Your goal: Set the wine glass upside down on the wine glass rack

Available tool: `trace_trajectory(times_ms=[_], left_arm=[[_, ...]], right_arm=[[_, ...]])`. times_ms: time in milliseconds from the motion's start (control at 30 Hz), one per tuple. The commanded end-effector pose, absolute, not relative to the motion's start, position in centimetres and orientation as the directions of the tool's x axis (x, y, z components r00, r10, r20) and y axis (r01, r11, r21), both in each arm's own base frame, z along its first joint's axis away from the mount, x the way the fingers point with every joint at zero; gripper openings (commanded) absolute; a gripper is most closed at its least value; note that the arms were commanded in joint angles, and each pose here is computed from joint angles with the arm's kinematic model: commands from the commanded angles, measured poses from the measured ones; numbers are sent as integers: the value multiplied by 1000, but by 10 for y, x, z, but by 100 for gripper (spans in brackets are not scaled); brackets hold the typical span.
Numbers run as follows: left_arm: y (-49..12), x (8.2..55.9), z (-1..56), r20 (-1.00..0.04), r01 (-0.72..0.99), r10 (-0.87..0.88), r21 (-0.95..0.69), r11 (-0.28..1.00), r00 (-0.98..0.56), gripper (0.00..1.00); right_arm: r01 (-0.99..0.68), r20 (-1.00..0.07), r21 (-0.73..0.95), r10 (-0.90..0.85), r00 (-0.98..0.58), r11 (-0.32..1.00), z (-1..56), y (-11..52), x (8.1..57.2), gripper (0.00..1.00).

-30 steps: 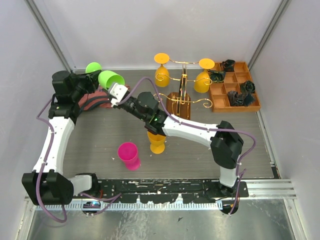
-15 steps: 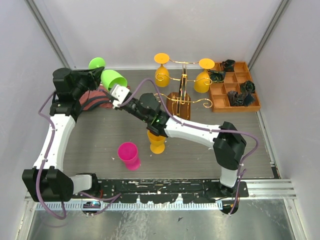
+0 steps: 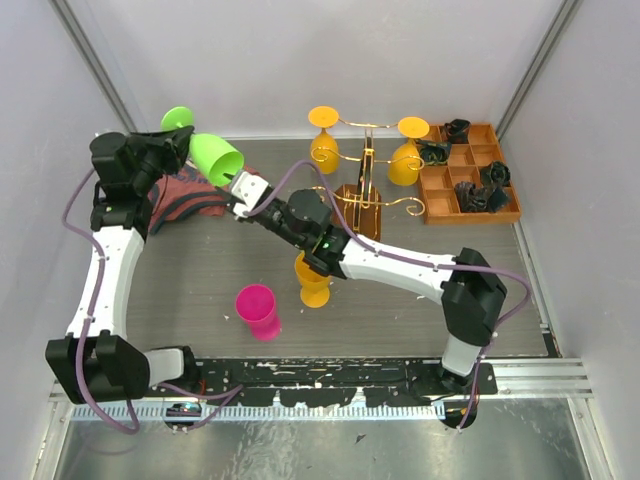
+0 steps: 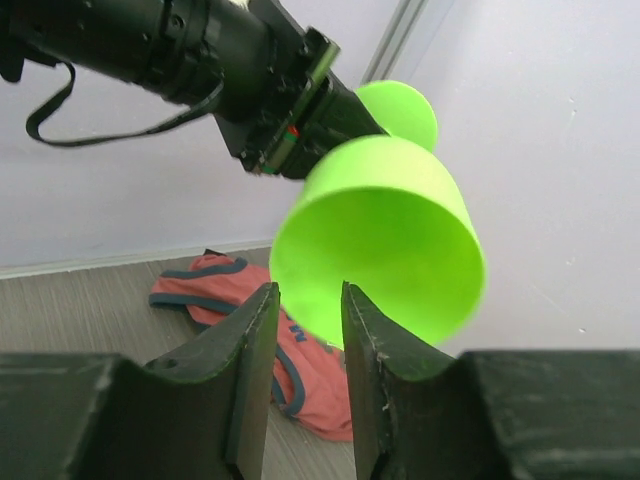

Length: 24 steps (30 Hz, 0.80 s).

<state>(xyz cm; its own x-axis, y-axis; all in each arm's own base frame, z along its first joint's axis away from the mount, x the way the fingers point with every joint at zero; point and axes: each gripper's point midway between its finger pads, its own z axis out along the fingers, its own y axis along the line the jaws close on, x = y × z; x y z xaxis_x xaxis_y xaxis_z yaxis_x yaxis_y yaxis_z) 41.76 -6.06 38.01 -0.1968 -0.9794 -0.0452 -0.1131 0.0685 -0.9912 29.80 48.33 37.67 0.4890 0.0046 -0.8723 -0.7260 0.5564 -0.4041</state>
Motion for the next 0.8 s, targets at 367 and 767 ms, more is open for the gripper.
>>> trace_trajectory(times_ms=[367,767], left_arm=[[-24,424,413,-795,192,-607,-595,780,2,0],[-82,427,356,-909,536,-384,-245,808,163,0]], right_arm=[[-545,-860,-383,-72,506,746,464,377,308,49],[-452,-871,-368,-131,474,813,470,303,344,50]])
